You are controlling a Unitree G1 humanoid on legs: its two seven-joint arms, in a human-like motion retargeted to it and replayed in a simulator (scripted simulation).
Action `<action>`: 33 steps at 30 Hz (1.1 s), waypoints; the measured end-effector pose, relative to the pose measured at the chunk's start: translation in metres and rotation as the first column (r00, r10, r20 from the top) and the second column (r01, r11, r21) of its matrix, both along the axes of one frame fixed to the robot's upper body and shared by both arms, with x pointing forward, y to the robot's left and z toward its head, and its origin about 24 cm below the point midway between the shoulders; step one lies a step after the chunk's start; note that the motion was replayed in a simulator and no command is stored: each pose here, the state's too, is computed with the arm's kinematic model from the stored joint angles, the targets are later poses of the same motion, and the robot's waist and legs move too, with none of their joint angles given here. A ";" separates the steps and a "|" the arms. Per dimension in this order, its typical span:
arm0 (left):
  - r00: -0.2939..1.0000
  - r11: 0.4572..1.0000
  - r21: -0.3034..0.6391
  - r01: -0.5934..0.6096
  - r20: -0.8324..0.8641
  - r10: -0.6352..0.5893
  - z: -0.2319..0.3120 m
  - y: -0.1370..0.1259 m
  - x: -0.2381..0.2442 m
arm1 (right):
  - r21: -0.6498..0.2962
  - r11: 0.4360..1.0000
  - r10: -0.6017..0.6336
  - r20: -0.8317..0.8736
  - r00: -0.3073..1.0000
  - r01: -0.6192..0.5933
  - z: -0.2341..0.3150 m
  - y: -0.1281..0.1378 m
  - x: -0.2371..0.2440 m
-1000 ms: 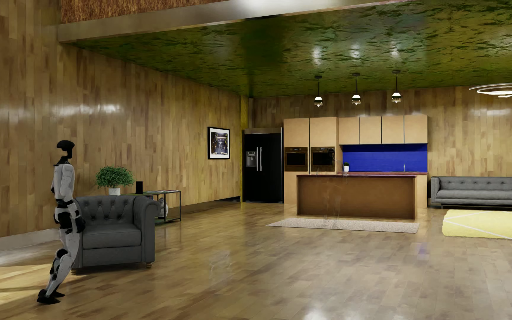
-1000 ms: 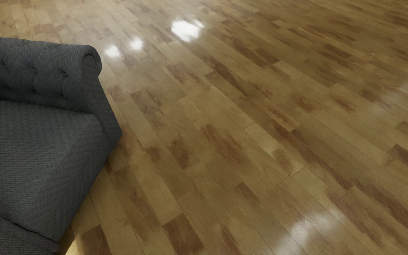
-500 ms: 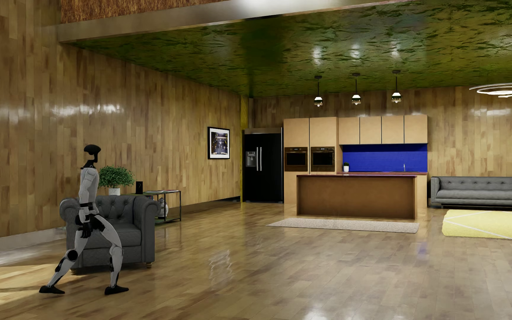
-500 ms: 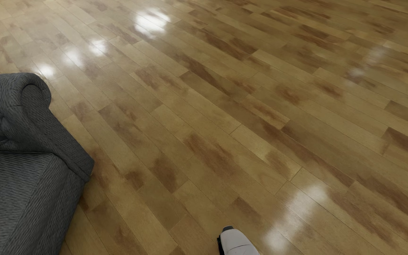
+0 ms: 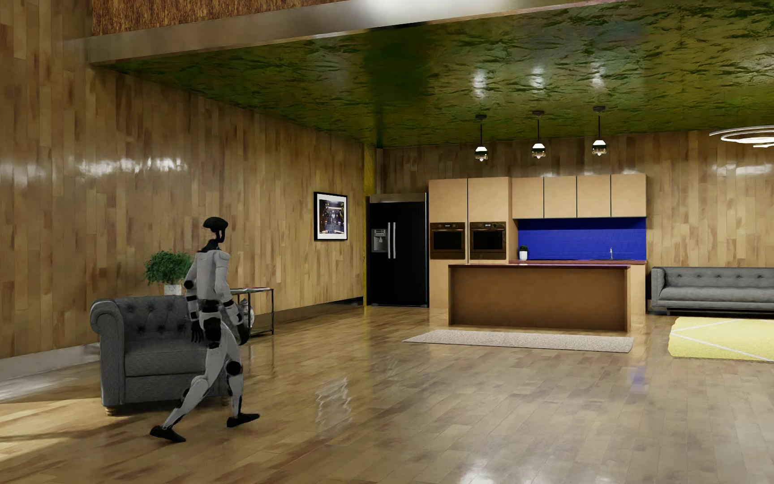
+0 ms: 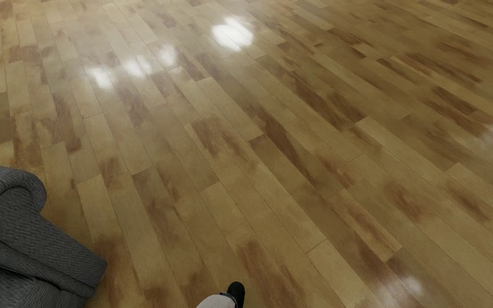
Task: Go to the counter
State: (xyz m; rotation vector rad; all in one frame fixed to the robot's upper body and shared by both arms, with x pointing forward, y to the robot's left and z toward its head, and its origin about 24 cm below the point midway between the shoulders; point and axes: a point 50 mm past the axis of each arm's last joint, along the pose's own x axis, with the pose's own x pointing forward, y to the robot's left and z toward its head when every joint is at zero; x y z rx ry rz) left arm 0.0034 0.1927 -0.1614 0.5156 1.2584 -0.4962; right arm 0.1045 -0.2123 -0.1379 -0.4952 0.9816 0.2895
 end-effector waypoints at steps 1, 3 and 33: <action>1.000 1.000 0.003 0.007 -0.014 -0.007 0.000 0.000 -0.004 | -0.004 1.000 -0.012 0.013 1.000 0.012 0.001 -0.002 0.005; 0.999 1.000 0.008 0.017 -0.034 -0.017 -0.001 0.001 -0.010 | -0.002 0.998 -0.056 -0.007 0.998 0.056 -0.002 -0.005 -0.002; 0.996 0.999 0.039 0.022 -0.085 -0.019 -0.001 0.010 -0.025 | -0.036 0.989 -0.146 -0.061 0.987 0.144 -0.003 -0.024 -0.035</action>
